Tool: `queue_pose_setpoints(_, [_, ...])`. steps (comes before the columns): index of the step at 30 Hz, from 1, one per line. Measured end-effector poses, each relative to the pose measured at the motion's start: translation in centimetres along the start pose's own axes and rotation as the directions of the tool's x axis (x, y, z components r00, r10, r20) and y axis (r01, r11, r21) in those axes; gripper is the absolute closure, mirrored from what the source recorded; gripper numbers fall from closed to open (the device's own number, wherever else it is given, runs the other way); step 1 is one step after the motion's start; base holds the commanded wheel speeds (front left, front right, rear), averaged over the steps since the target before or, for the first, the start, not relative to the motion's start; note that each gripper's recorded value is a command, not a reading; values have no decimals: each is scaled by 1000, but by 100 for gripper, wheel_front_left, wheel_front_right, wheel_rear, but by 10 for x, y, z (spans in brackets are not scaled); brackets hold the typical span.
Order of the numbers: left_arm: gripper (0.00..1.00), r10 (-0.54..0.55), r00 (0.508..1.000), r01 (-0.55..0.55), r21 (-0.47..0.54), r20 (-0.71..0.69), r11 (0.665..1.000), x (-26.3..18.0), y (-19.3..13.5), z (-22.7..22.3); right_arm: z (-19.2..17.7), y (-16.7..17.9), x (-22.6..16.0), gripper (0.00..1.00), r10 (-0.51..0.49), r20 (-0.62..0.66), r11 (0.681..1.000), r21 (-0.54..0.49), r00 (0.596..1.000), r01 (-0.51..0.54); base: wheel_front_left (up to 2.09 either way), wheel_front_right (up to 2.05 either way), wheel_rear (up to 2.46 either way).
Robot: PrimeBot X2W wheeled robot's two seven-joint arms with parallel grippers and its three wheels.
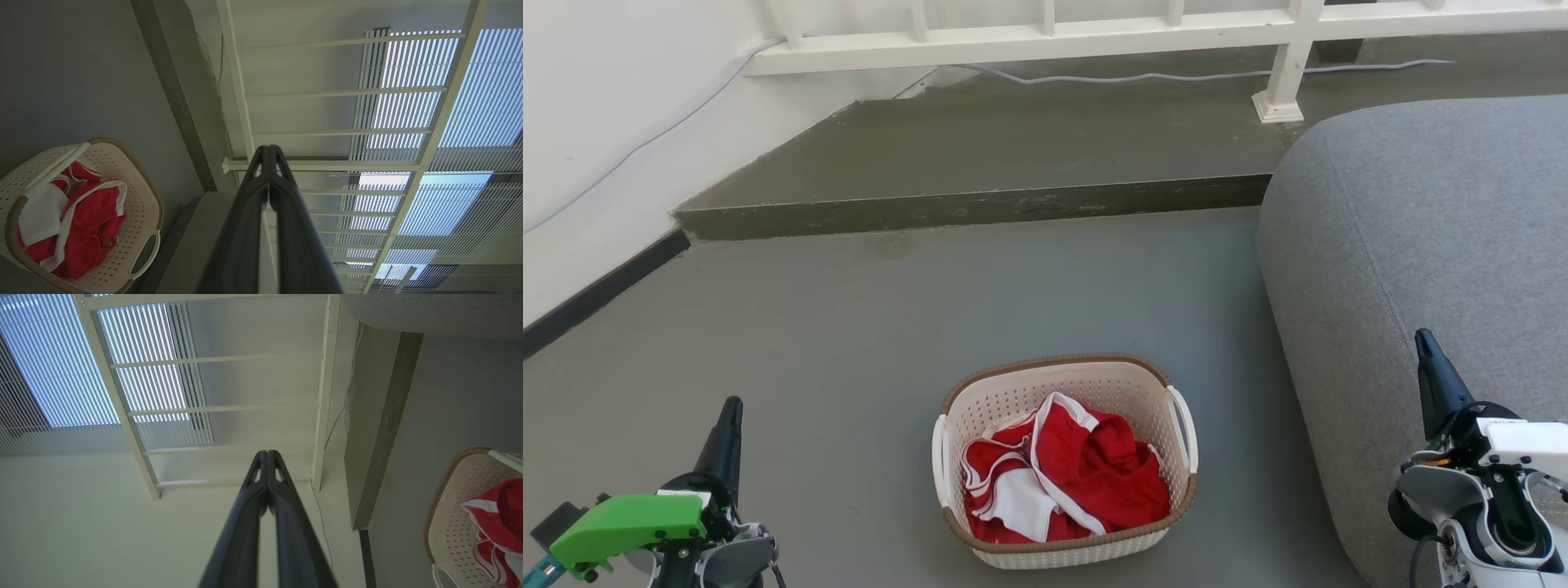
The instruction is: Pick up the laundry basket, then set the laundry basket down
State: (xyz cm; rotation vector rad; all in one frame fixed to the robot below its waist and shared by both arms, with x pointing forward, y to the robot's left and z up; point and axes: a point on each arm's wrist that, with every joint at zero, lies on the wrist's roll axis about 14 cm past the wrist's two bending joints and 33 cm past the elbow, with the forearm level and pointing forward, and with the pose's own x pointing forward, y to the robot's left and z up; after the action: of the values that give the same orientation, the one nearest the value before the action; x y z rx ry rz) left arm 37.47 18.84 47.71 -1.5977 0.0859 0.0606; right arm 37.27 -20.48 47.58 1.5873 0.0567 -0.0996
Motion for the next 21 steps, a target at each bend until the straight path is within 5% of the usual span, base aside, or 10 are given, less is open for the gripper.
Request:
queue_pose_setpoints(13, [100, 0, 1000, 0, 0, -7, 1000, 0, 0, -1, 0, 0, 0, 100, 0, 0, 1000, 0, 1000, 0, 0, 0, 0])
queue_pose_setpoints(14, [0, 0, 1000, 0, 0, -7, 1000, 0, 0, -1, 0, 0, 0, 0, 0, 0, 1000, 0, 1000, 0, 0, 0, 0])
queue_pose_setpoints(21, [0, 69, 998, -70, -19, -7, 997, -10, 24, -5, -4, -28, -13, 0, -85, 1, 996, 19, 996, 85, 0, 0, 0])
